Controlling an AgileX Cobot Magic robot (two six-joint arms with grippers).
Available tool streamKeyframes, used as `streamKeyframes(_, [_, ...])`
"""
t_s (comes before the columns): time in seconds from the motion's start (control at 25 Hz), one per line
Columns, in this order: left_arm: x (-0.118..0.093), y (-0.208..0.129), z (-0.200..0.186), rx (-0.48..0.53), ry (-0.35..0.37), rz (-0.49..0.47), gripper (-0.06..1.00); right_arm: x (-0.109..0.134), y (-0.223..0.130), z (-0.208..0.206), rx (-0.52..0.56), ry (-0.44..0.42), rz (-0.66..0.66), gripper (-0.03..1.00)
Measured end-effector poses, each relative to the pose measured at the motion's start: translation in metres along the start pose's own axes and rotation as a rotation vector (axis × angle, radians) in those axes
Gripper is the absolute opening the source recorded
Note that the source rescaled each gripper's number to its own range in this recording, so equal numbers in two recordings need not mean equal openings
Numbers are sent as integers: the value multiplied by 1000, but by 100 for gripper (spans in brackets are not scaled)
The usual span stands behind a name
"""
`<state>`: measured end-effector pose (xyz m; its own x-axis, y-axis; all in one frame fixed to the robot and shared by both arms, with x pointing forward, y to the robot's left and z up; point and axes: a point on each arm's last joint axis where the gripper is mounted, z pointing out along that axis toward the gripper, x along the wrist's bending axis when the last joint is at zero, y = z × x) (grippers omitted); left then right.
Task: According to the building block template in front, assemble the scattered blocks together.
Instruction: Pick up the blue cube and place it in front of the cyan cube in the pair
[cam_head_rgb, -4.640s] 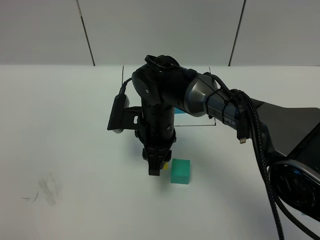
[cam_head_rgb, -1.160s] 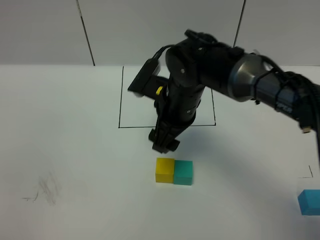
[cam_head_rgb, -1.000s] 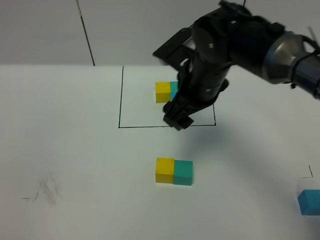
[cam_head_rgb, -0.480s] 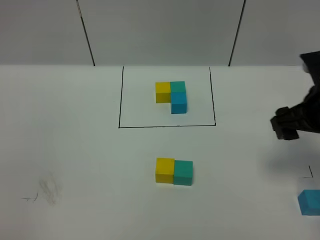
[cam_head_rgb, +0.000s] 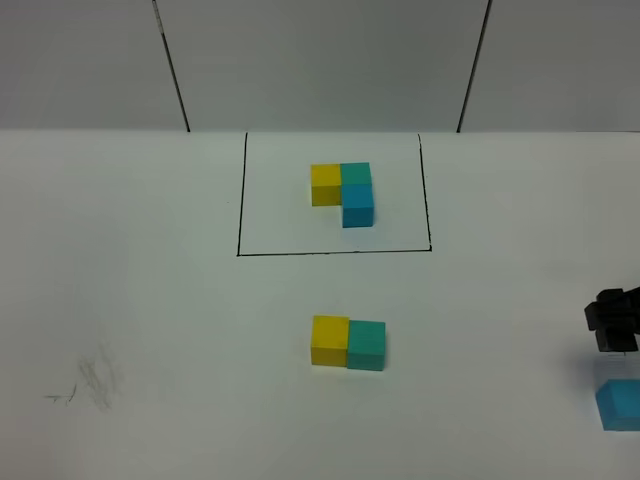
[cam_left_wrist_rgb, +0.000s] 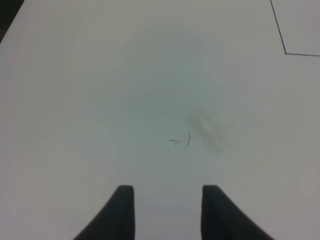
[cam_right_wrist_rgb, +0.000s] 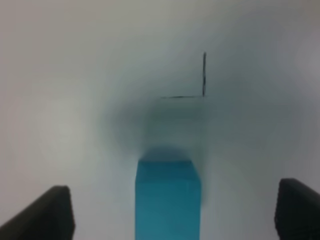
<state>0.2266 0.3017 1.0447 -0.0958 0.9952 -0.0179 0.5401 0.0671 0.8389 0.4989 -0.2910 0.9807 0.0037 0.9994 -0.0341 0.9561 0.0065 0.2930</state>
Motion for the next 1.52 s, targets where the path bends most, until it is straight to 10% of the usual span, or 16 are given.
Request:
streamKeyframes(1.16, [0, 0, 0, 0, 0, 1, 0, -9, -29, 82, 165, 18, 90, 72])
streamKeyframes(1.28, [0, 0, 0, 0, 0, 1, 0, -9, -30, 83, 170, 19, 88, 57])
streamKeyframes(1.4, [0, 0, 0, 0, 0, 1, 0, -8, -29, 82, 167, 20, 84, 18])
streamKeyframes(1.52, [0, 0, 0, 0, 0, 0, 0, -9, -27, 71, 129, 24, 63, 19])
